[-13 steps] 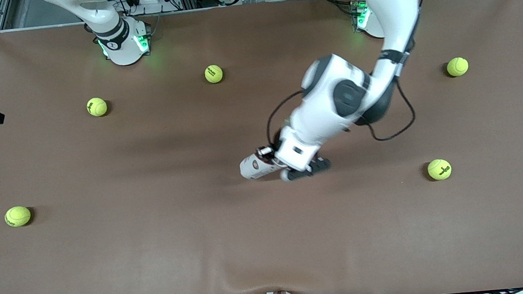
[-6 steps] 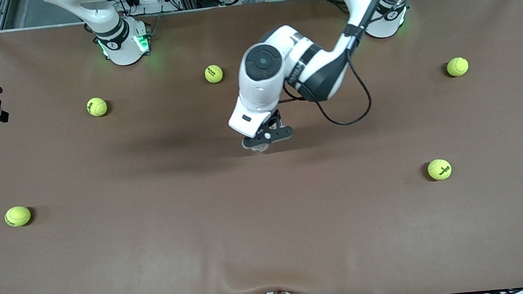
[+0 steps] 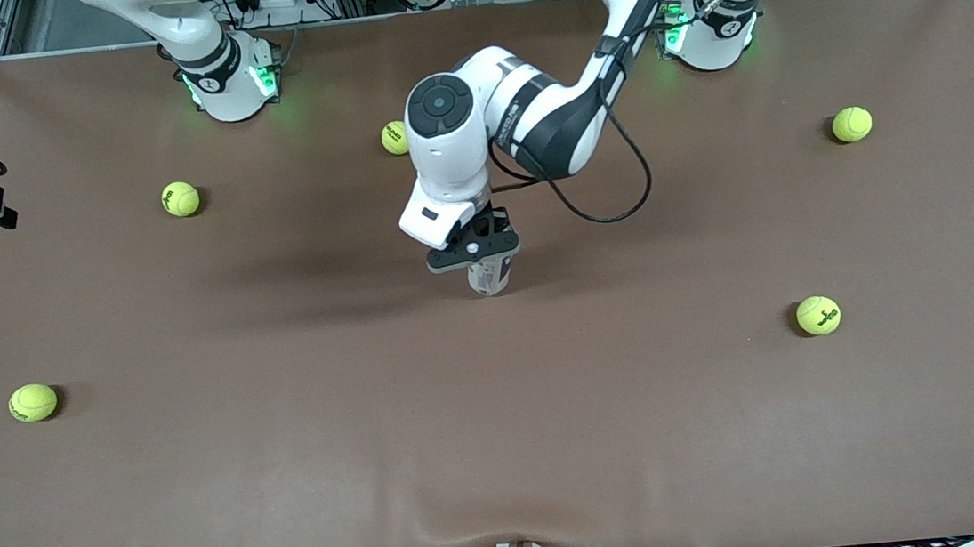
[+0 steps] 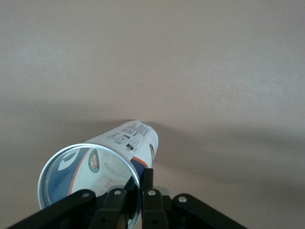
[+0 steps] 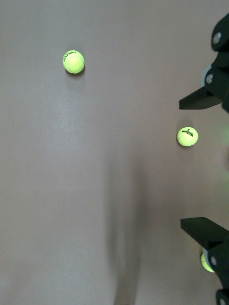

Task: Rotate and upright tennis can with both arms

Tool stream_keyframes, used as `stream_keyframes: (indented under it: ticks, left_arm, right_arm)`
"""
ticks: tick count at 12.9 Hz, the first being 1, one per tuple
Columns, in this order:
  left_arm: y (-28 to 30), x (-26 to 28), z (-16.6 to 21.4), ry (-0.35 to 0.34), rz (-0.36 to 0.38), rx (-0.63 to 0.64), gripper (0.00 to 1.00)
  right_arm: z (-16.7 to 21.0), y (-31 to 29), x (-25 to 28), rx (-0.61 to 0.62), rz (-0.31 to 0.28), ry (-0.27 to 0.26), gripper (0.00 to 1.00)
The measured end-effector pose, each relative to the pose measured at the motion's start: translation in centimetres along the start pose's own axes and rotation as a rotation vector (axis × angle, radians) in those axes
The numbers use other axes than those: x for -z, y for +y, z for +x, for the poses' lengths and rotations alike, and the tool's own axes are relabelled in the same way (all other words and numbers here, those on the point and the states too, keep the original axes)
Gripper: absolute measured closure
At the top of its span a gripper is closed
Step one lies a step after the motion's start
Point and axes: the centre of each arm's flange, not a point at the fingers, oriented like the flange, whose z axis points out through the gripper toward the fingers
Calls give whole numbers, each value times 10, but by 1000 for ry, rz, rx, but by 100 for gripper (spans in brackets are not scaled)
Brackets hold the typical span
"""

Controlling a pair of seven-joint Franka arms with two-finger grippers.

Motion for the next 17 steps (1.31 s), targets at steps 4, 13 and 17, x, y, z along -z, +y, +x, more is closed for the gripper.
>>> stream_keyframes:
  ticks: [4,13,17]
  left_arm:
    - [7,1,-1,14,-18,-46,69]
    - [-39,136,49,95,-160,49,0]
    - [-171,263,98,89,-164,76,0]
  right_arm:
    - [0,0,0,-1,0,0,0]
    - [1,-4,-2,8,0,-6,0]
    - [1,-11,-3,21,-1,-8,0]
